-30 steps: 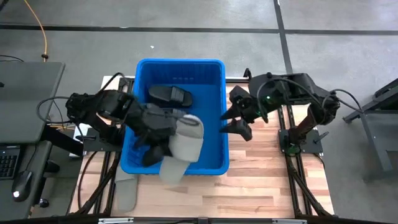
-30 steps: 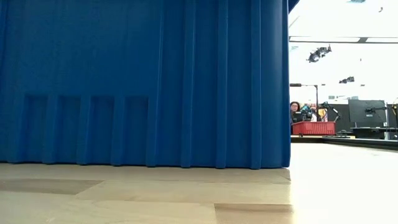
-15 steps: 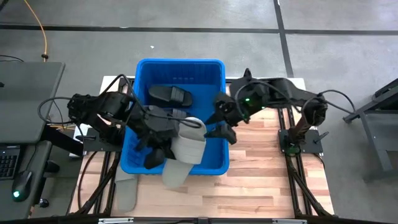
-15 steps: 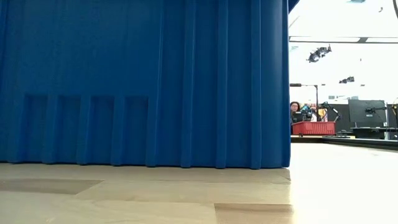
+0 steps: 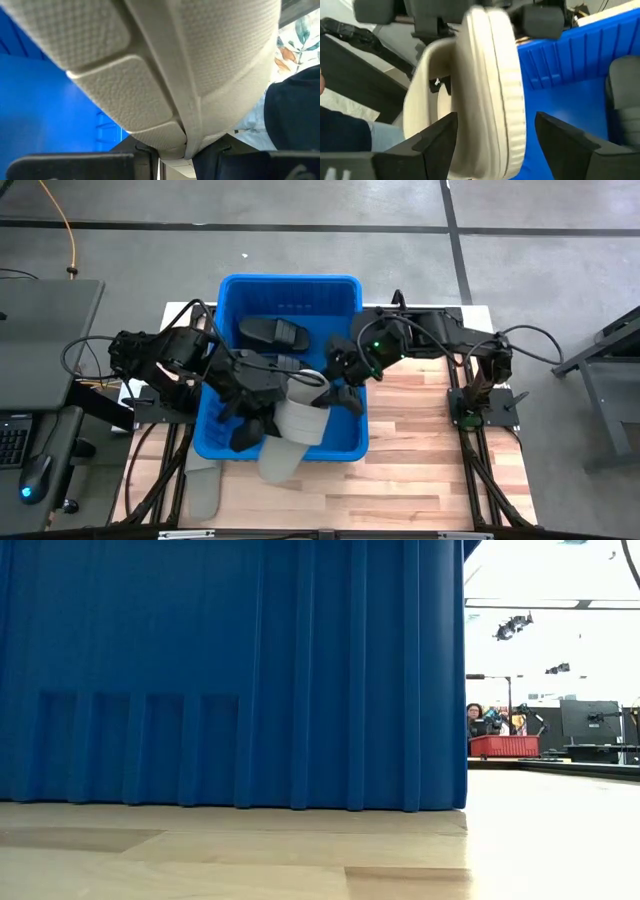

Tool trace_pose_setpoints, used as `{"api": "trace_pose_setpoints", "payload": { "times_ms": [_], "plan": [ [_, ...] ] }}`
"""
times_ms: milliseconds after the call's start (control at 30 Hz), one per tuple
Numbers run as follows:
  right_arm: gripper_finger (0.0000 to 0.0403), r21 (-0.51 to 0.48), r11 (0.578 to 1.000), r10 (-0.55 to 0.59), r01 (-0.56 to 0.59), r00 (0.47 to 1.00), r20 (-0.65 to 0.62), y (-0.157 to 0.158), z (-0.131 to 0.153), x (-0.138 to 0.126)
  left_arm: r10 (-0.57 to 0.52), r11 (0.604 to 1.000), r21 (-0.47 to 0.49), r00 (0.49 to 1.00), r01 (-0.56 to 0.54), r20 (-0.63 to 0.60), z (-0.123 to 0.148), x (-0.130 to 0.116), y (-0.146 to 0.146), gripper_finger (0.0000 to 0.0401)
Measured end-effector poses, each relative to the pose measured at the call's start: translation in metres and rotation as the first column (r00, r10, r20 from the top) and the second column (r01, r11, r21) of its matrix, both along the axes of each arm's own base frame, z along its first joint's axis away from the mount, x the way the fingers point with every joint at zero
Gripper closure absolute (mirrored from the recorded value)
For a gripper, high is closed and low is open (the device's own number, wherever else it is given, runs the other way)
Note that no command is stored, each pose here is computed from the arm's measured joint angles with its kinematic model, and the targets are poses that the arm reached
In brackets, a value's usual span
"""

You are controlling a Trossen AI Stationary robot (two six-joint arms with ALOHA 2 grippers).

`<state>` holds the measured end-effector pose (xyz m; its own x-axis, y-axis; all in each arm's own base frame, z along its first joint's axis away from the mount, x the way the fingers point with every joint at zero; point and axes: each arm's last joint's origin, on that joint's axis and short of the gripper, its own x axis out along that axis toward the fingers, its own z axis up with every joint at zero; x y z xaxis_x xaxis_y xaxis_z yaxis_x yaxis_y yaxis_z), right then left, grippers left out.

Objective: Pick and place slides into bin
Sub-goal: Put the right white slide into the blue container

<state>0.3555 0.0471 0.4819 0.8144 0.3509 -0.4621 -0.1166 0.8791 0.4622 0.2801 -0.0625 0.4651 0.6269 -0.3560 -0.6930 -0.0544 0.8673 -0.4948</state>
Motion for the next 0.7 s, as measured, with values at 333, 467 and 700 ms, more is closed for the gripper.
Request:
{"api": "trace_pose_setpoints", "payload": {
  "times_ms": [333,467,700],
  "plan": [
    [0.0208,-0.023,0.999,-0.032,0.032,0.999,0.028,-0.0011,0.0022,0.0008,0.004,1.000,0.003,1.000,-0.004,-0.024,-0.0016,-0.0014,0.0003,0.0334],
    [0.0297,-0.006,1.000,-0.026,0.026,1.000,0.015,-0.0006,0.0008,0.0017,0.007,1.000,0.004,1.000,-0.007,-0.015,-0.0010,-0.0007,0.0003,0.0333],
    [0.0389,-0.040,0.995,-0.090,0.090,0.996,-0.002,0.0047,-0.0023,0.0024,0.064,0.998,0.024,0.997,-0.064,-0.030,-0.0023,-0.0010,0.0013,0.0329]
  ]
}}
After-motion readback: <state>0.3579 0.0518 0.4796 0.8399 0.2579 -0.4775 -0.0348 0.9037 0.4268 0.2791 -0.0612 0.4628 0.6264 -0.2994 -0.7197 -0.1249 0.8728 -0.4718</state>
